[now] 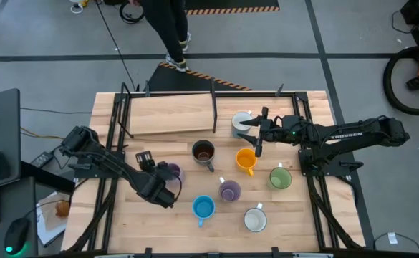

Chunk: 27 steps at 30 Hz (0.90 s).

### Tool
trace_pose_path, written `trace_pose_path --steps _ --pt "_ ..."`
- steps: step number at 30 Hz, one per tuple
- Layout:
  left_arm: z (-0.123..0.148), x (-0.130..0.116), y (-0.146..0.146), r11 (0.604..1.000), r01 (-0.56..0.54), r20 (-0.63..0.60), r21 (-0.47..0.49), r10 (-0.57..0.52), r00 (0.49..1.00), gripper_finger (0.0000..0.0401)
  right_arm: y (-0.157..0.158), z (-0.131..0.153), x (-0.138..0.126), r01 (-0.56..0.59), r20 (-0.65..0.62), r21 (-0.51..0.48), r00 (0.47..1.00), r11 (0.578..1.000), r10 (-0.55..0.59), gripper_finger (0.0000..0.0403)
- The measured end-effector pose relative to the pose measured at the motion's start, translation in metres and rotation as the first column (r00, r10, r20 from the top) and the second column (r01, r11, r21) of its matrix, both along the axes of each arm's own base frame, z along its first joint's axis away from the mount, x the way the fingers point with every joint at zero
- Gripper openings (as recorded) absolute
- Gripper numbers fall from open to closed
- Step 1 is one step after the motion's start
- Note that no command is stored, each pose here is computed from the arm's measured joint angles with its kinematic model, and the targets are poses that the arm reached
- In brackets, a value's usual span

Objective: Place coffee mugs
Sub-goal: Put the purple mug on the shelf

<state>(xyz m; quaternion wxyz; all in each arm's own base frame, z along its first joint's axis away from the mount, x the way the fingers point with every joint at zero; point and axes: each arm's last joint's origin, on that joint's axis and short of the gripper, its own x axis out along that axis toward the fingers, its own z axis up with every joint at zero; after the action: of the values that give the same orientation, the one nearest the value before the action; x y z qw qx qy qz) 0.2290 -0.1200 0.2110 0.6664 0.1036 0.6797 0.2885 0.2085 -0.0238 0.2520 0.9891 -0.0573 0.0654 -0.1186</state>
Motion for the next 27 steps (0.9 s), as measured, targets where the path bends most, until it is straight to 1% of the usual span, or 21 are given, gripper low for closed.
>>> trace_pose_path --steps 1,4,7,9,11,12,14,15,17,19,23,27 --pt "0.002 0.001 0.001 1.000 -0.018 -0.016 -0.024 0.018 1.000 0.0171 0.000 0.000 0.000 0.000 0.000 0.002 1.000 1.000 0.000 0.0229" --pt "0.014 0.007 0.004 0.994 -0.054 0.010 -0.099 0.055 0.998 0.0171 0.000 0.000 0.000 0.001 0.001 0.005 1.000 1.000 -0.001 0.0229" --pt "0.032 0.018 0.007 0.982 -0.080 0.095 -0.169 0.097 0.991 0.0171 0.000 0.000 0.000 0.001 0.002 0.008 1.000 1.000 -0.001 0.0229" --pt "0.043 0.028 0.011 0.970 -0.114 0.160 -0.213 0.150 0.976 0.0171 0.000 0.000 0.000 0.001 0.000 0.007 1.000 1.000 -0.001 0.0229" --pt "0.053 0.037 0.016 0.952 -0.181 0.222 -0.248 0.238 0.945 0.0171 0.000 0.000 0.000 0.001 0.001 0.007 1.000 1.000 -0.001 0.0229" --pt "0.056 0.041 0.019 0.937 -0.218 0.260 -0.272 0.289 0.921 0.0171 0.000 0.000 0.000 0.001 0.001 0.006 1.000 1.000 -0.001 0.0229" --pt "0.056 0.053 0.025 0.897 -0.279 0.330 -0.343 0.394 0.858 0.0171 0.000 0.000 0.000 0.001 0.001 0.005 1.000 1.000 -0.001 0.0229" --pt "0.056 0.058 0.028 0.875 -0.299 0.343 -0.380 0.434 0.833 0.0171 0.000 0.000 0.000 0.001 0.000 0.005 1.000 1.000 -0.001 0.0229" --pt "0.054 0.065 0.033 0.841 -0.314 0.338 -0.440 0.479 0.810 0.0171 0.000 -0.001 0.000 0.001 -0.007 0.005 1.000 1.000 -0.001 0.0229" --pt "0.051 0.074 0.035 0.814 -0.306 0.342 -0.494 0.505 0.792 0.0172 0.000 -0.001 0.000 0.001 -0.014 0.006 1.000 1.000 -0.001 0.0229" --pt "0.051 0.080 0.038 0.779 -0.294 0.338 -0.554 0.533 0.776 0.0175 0.000 -0.002 0.000 0.001 -0.017 0.006 1.000 1.000 -0.001 0.0229" --pt "0.047 0.082 0.037 0.755 -0.318 0.297 -0.574 0.554 0.778 0.0176 0.000 -0.002 0.000 -0.015 -0.020 0.008 1.000 1.000 0.015 0.0229"
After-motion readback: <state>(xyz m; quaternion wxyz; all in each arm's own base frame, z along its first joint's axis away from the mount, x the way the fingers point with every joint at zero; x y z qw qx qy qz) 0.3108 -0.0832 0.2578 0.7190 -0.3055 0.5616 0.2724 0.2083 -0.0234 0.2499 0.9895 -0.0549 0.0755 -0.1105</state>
